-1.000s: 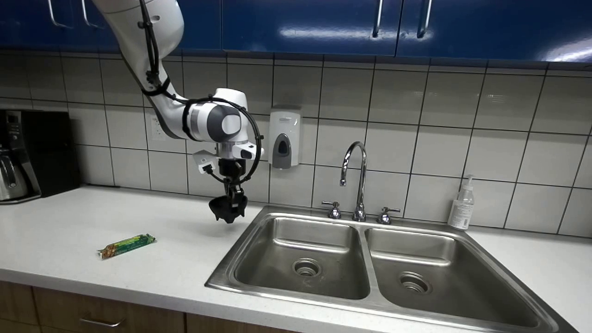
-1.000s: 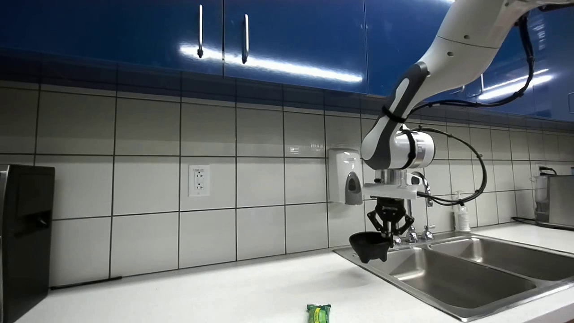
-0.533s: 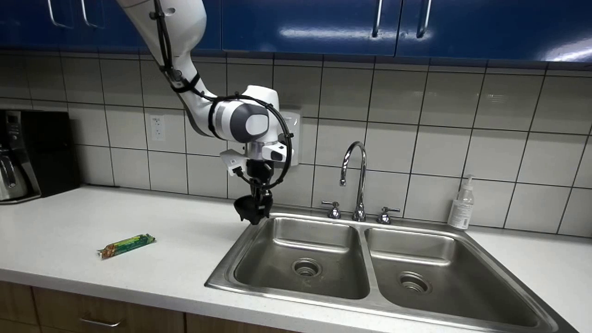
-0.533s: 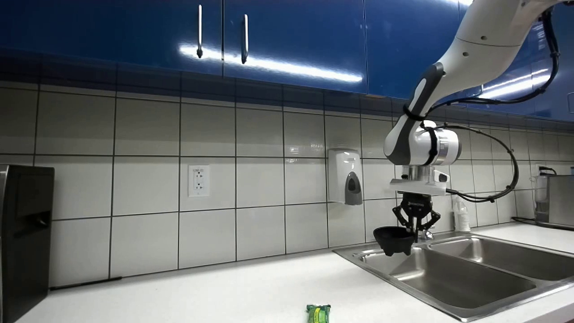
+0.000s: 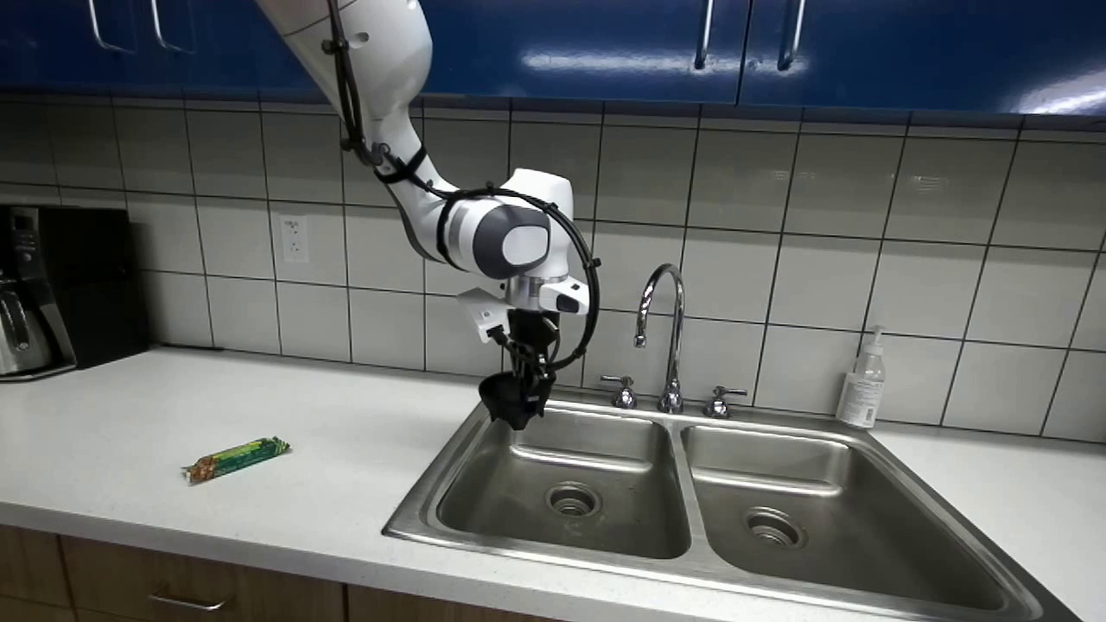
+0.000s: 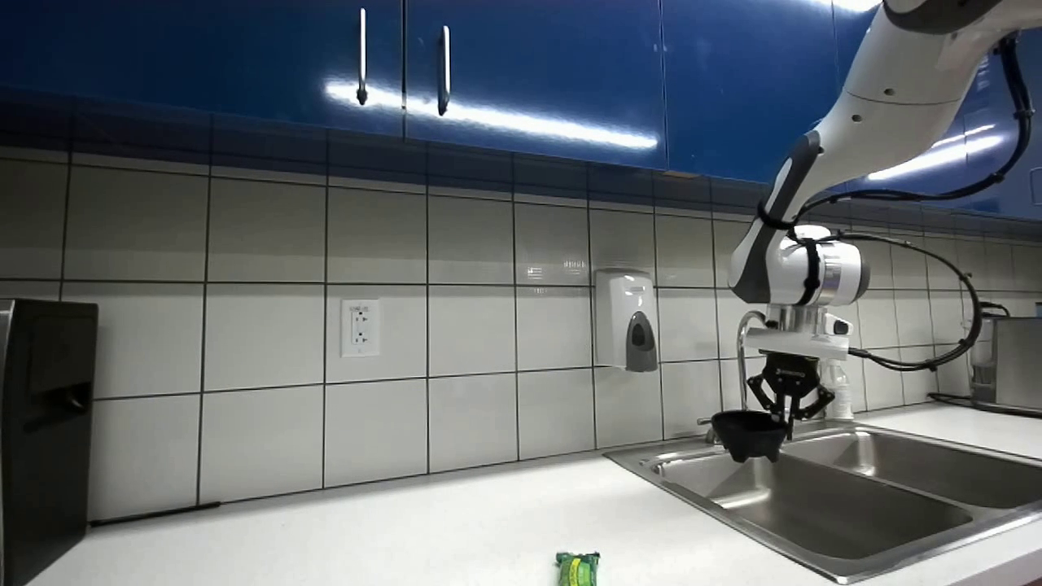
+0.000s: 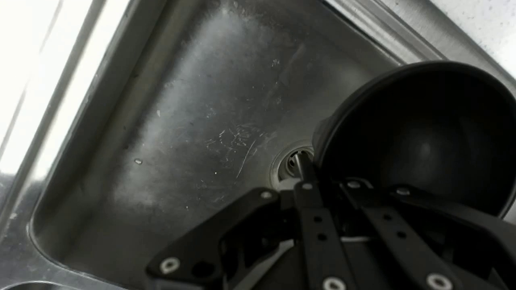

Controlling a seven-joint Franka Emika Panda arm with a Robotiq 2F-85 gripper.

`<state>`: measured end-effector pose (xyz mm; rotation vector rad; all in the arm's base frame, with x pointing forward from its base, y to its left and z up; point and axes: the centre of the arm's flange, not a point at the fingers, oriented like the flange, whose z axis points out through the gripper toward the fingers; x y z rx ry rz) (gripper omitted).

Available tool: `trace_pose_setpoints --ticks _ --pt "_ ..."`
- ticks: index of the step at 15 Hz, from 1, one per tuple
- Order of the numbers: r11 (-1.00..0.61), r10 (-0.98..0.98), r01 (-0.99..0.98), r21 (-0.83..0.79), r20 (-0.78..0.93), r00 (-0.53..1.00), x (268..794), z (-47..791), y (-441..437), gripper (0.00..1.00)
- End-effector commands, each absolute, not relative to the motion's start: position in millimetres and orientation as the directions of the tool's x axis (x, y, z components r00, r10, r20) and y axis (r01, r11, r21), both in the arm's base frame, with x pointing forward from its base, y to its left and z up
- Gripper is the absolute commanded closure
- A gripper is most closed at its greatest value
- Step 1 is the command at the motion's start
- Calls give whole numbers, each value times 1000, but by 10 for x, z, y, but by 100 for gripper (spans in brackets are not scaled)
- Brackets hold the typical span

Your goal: Put the black bowl in the sink

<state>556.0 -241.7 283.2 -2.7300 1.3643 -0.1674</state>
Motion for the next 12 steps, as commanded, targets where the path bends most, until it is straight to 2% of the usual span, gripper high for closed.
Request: trace_pose_setpoints --ticks 1,12 --pt "-607 -793 -783 -135 34 609 5748 2765 -2686 98" --pt "-622 -779 -780 -71 -47 625 6059 2289 -2891 98"
